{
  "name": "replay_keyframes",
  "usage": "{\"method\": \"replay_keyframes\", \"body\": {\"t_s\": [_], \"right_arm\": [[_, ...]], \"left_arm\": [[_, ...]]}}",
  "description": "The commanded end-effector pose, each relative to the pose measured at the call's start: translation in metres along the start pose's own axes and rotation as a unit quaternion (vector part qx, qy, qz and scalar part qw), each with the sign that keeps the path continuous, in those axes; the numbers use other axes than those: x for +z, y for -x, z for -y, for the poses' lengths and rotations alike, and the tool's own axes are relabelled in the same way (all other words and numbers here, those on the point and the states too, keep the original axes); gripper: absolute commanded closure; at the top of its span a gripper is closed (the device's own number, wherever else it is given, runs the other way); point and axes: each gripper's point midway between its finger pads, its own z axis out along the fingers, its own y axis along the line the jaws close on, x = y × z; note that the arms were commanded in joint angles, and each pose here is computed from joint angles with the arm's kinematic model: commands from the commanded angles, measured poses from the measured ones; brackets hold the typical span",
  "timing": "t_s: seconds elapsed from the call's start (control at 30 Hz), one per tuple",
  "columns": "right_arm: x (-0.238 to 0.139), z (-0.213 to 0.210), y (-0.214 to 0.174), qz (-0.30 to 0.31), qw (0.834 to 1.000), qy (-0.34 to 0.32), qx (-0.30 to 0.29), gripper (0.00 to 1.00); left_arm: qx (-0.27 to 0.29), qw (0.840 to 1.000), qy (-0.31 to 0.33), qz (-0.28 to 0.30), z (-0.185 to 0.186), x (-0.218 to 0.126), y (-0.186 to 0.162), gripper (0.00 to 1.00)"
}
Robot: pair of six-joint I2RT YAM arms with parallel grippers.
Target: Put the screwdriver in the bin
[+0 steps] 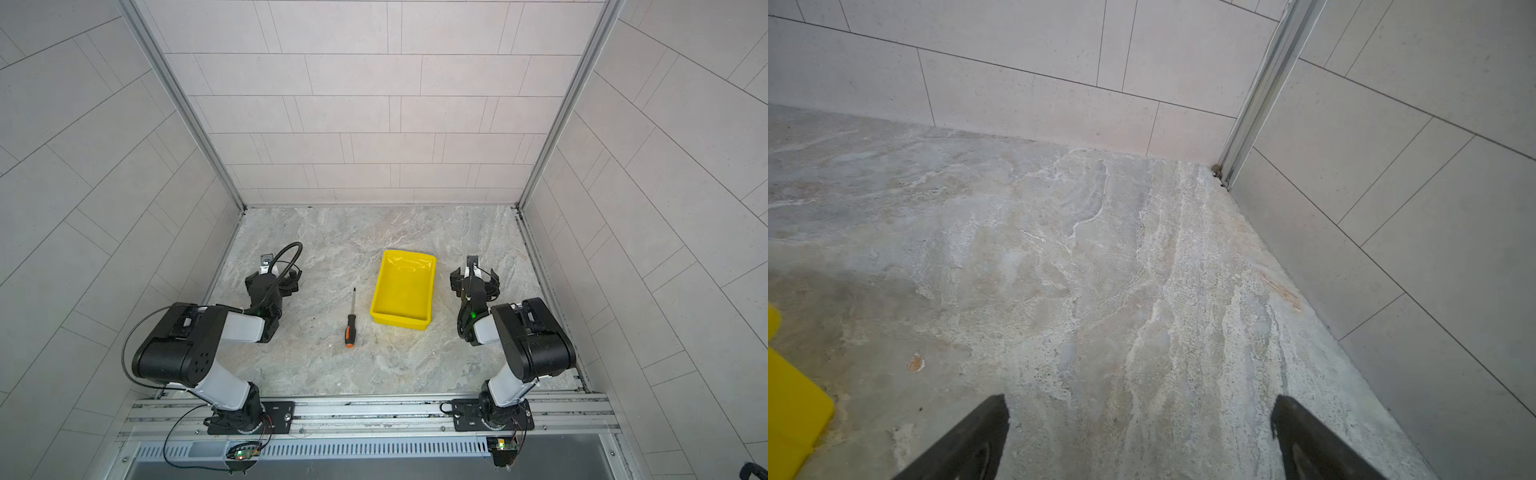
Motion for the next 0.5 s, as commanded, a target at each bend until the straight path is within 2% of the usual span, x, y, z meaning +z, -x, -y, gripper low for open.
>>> {"method": "replay_keyframes", "body": {"t_s": [0.0,0.47], "right_arm": [[-0.001,-0.0001,0.0014,0.005,1.0,-0.001,0.0,0.01],[-0.0075,-0.0002,0.003,0.02,1.0,-0.01,-0.004,0.01]], "left_arm": [[-0.004,1.0,0.0,0.007,-0.0008,0.0015,0.0049,0.0],[-0.005,1.0,0.001,0.006,-0.0012,0.0015,0.0047,0.0]]}}
